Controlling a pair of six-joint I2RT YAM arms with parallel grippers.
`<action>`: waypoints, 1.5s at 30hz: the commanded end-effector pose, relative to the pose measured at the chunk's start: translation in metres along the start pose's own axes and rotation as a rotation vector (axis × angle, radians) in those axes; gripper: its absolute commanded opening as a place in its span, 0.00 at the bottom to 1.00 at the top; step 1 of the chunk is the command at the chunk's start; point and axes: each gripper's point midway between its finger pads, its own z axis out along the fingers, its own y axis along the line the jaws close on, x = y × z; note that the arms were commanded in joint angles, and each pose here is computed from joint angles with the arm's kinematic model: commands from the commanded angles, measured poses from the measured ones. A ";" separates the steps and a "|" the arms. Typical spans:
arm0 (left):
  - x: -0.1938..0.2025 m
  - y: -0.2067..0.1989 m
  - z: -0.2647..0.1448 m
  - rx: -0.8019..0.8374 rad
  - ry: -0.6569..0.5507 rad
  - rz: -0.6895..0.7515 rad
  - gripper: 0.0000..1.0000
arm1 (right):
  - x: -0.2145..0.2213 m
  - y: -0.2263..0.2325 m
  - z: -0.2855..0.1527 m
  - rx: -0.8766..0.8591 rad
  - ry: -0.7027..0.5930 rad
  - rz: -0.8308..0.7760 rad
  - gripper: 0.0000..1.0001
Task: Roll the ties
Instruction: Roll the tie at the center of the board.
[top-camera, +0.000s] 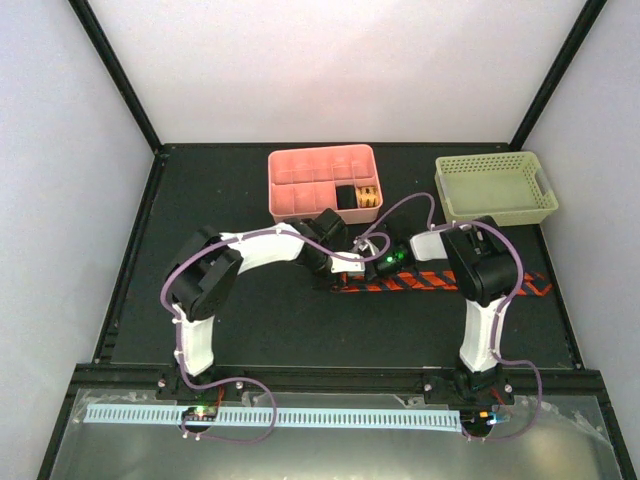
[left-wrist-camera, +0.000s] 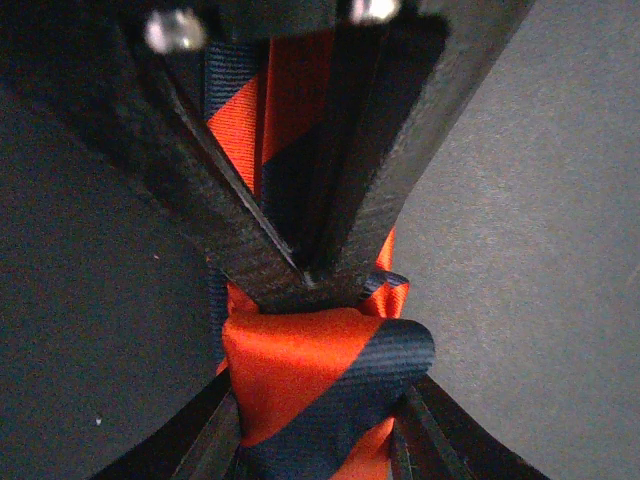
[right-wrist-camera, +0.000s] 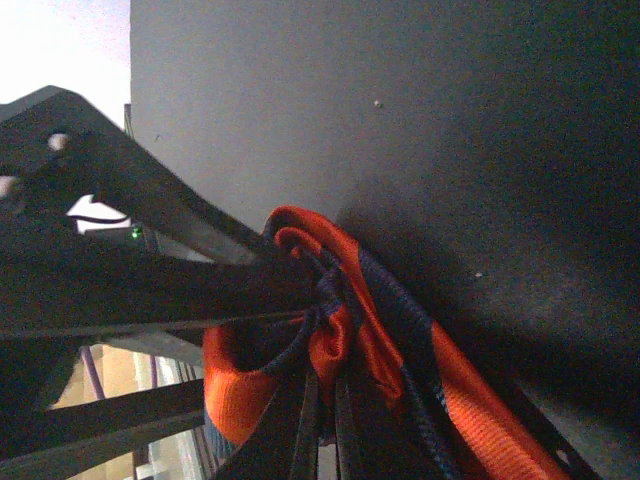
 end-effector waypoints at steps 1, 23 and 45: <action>0.010 0.000 0.009 0.010 0.066 -0.031 0.36 | 0.002 -0.001 -0.008 -0.012 -0.024 0.031 0.06; 0.014 0.004 0.011 -0.010 0.085 -0.032 0.32 | 0.004 0.008 -0.029 -0.035 -0.075 0.027 0.26; 0.012 0.006 0.009 -0.017 0.076 -0.038 0.32 | -0.007 0.006 -0.011 -0.025 -0.096 0.034 0.34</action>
